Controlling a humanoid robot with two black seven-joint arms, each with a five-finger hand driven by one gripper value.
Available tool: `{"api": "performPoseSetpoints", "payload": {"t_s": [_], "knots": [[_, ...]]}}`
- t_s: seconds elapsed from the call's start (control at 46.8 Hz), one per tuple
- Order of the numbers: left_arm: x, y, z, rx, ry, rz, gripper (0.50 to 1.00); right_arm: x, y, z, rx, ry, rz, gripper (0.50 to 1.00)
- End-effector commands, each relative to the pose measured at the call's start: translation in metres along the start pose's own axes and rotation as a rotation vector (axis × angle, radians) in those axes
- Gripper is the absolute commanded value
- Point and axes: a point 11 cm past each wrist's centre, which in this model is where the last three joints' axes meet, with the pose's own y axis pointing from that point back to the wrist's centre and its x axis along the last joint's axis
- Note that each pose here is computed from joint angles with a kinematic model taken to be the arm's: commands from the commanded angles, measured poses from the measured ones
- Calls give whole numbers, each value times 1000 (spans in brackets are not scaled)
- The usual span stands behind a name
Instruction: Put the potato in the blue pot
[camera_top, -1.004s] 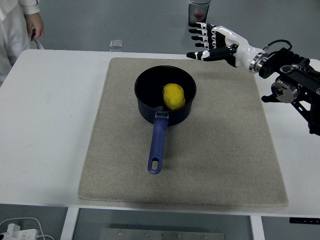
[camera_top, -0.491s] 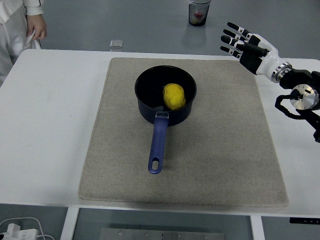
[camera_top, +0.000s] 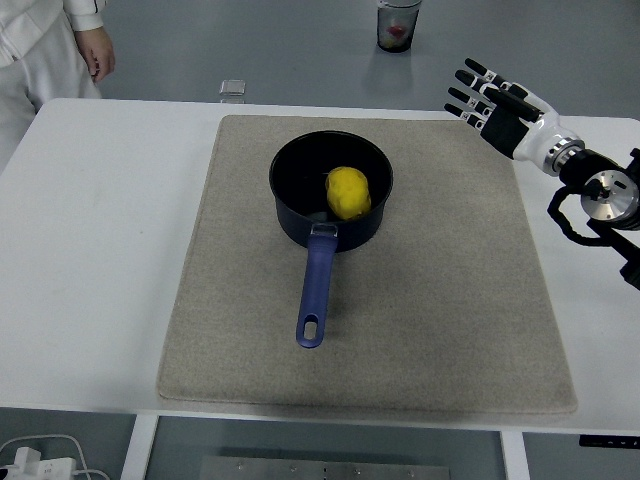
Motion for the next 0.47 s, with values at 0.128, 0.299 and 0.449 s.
{"api": "performPoseSetpoints", "payload": {"t_s": [0.128, 0.299, 0.449], "knots": [[0, 0, 0, 0, 0, -1, 996, 15, 5, 4, -4, 17, 35, 930], [0, 0, 0, 0, 0, 1, 996, 17, 5, 5, -3, 11, 40, 930], [0, 0, 0, 0, 0, 1, 996, 20, 6, 2, 26, 13, 46, 930]]}}
